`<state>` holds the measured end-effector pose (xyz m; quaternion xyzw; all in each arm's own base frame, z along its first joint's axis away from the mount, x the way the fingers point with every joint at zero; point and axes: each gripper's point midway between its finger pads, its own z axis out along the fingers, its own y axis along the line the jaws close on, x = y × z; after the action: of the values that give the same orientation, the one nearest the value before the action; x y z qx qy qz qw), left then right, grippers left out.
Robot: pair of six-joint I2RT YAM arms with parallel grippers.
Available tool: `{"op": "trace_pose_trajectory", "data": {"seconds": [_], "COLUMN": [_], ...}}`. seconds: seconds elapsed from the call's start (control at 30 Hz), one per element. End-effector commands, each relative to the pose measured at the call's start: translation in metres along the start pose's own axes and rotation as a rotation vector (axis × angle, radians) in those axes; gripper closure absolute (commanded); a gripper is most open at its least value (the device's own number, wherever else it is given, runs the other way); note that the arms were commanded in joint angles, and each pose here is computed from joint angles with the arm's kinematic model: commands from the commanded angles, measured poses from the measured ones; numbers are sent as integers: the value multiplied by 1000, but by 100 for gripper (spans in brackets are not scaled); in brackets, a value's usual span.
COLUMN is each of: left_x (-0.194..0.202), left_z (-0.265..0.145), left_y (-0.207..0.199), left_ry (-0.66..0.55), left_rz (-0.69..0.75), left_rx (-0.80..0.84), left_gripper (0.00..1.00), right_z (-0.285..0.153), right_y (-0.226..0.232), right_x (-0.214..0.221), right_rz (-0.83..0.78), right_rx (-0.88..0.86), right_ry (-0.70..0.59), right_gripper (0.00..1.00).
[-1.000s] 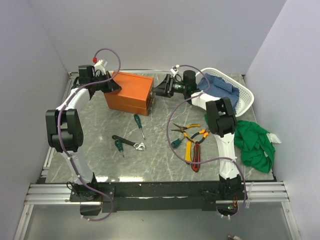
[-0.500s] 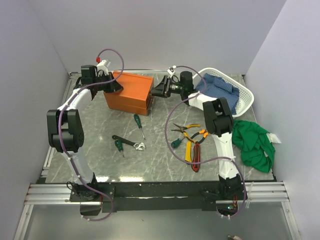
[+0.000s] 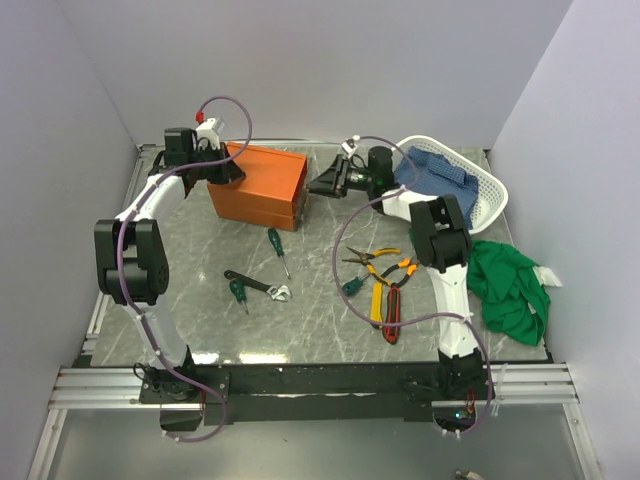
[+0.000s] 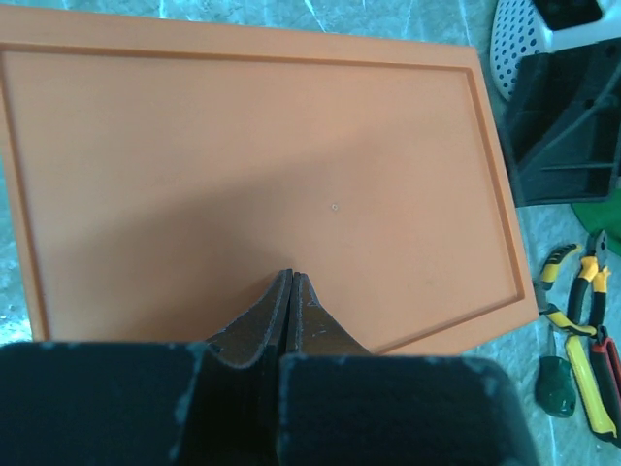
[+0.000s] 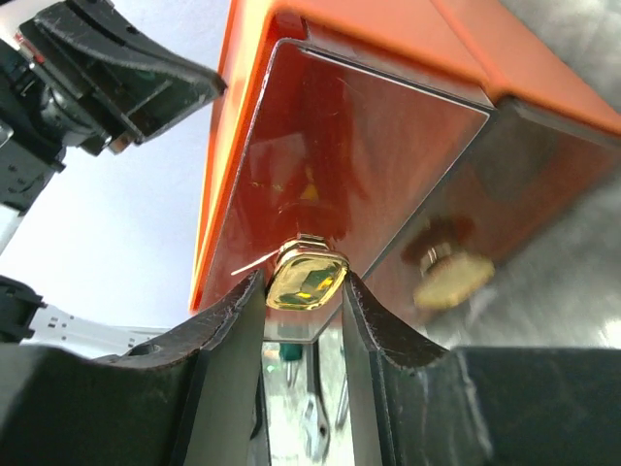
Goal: Sort the tools into containers
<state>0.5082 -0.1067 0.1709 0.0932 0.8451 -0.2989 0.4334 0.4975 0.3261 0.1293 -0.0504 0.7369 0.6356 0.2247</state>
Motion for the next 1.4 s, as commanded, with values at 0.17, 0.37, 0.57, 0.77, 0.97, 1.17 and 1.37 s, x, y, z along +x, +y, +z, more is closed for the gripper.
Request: {"op": "trace_pose_trajectory", "data": {"seconds": [0.17,0.37,0.57,0.77,0.97,1.17,1.37], "left_x": [20,11,-18,-75,-111,-97,-79], "left_z": [2,4,4,-11,-40,-53,-65], "left_y": [22,25,19,-8,-33,-33,-30], "left_ry": [65,41,-18,-153,-253,-238,-230], "left_rz": [-11,-21,15,38,43,71,27], "left_rx": [-86,-80,-59,-13,-7,-45,-80], "left_gripper": [99,99,99,96,69,55,56], "right_z": [-63,-83,-105,-129,-178,-201,-186], "right_y": [19,19,15,33,47,34,20], "right_x": [-13,-12,-15,-16,96,167,198], "right_rz": [-96,-108,-119,-316,-924,-1231,-1441], "right_rx": [13,66,129,212,176,51,-35], "right_ry": [-37,-41,-53,5,615,917,1081], "right_gripper": [89,88,85,54,43,22,22]}}
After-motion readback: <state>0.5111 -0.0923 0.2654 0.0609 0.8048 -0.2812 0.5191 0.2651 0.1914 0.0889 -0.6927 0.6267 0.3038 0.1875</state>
